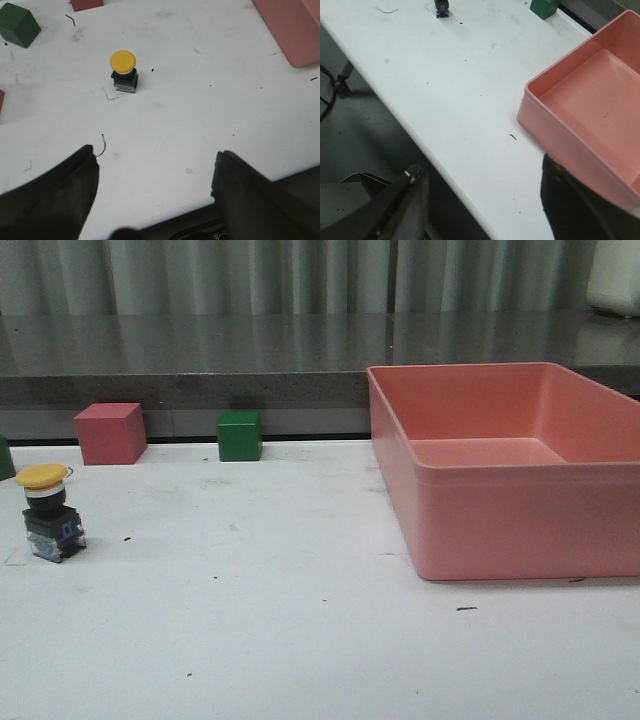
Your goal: Place and stand button with both arms
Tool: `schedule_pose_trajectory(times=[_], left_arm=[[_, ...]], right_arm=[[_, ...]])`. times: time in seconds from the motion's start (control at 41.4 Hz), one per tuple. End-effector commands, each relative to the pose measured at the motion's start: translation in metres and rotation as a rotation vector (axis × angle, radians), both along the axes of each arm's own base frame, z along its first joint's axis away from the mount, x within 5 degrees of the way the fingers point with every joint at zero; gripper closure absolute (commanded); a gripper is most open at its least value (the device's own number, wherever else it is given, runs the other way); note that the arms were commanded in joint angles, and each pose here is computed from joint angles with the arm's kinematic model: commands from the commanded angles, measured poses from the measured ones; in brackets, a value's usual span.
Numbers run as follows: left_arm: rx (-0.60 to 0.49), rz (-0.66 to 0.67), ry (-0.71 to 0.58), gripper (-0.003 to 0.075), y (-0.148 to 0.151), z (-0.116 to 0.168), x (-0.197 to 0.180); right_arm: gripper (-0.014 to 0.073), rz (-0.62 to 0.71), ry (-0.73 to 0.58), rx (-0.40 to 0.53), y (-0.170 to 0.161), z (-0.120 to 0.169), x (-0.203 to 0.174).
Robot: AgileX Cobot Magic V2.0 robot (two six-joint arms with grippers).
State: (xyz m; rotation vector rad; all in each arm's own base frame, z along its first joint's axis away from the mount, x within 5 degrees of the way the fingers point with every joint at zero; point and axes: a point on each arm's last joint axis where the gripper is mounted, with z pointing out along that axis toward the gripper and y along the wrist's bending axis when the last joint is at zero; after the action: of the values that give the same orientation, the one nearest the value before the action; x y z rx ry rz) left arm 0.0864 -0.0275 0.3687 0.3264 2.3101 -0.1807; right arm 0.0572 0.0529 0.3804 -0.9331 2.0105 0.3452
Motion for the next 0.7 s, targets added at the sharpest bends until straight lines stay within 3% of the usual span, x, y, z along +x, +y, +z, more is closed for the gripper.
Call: schedule_pose_trajectory(times=[0.0, 0.242, 0.677], left_arm=[[-0.032, 0.029, -0.1, 0.0246, 0.007, 0.016, -0.017], [-0.017, 0.102, -0.154, 0.0246, 0.022, 0.015, -0.045], [-0.023, 0.101, -0.174, 0.0248, 0.022, 0.017, -0.046]], right_arm=[[0.0097, 0.0, -0.108, 0.062, 0.002, 0.014, 0.004], [0.0097, 0.0, -0.112, 0.065, 0.002, 0.015, 0.004], [0.0098, -0.002, -0.109, 0.069, 0.002, 0.015, 0.004]])
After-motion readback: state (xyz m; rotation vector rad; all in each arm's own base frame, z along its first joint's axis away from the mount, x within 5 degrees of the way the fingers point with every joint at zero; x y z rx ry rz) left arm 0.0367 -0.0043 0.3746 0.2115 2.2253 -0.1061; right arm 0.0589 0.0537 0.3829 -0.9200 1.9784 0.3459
